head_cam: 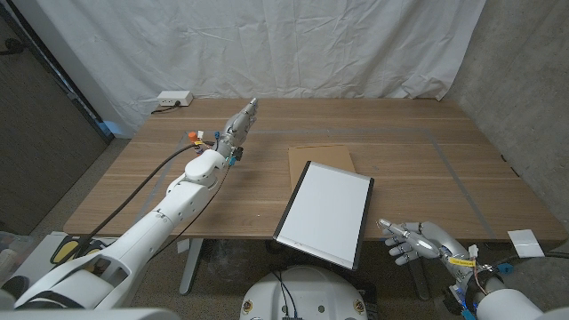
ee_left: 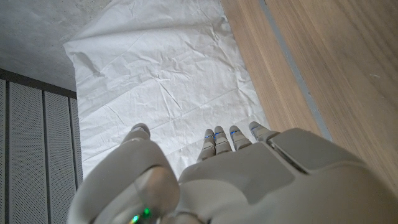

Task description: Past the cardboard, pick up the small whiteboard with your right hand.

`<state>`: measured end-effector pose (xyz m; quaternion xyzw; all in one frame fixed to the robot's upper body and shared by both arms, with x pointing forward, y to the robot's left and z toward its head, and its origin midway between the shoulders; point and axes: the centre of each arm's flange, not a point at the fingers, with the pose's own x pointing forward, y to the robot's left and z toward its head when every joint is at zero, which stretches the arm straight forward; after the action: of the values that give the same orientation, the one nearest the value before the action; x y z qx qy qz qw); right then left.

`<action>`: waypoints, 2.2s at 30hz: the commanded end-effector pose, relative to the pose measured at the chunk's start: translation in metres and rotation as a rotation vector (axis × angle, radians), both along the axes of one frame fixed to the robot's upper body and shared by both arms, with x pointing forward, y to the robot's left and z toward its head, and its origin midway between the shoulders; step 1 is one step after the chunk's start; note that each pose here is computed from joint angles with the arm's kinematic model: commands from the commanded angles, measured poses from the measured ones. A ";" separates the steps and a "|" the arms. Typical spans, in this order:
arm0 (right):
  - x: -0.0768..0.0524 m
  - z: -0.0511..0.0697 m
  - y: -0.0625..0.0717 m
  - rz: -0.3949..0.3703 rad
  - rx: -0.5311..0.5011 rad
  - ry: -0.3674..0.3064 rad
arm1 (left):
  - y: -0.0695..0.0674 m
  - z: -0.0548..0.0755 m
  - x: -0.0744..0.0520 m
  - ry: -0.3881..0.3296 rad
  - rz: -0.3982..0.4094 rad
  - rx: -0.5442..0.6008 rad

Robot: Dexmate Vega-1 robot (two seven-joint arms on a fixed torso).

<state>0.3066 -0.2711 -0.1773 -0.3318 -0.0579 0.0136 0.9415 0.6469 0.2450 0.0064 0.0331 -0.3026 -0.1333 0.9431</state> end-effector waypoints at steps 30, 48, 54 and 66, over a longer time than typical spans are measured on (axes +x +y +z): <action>0.024 -0.004 0.014 0.053 0.139 0.207 | 0.016 0.007 0.017 0.011 0.009 -0.013; 0.033 -0.004 0.020 0.118 0.213 0.245 | 0.020 0.010 0.016 -0.002 0.013 -0.021; 0.034 -0.005 0.022 0.150 0.232 0.286 | 0.021 0.008 0.017 0.002 0.010 -0.024; 0.031 0.000 0.029 0.184 0.250 0.301 | 0.025 0.002 0.020 0.015 0.010 -0.030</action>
<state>0.3399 -0.2480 -0.1809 -0.2123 0.0470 0.1224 0.9684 0.6642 0.2662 0.0141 0.0236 -0.3020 -0.1250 0.9448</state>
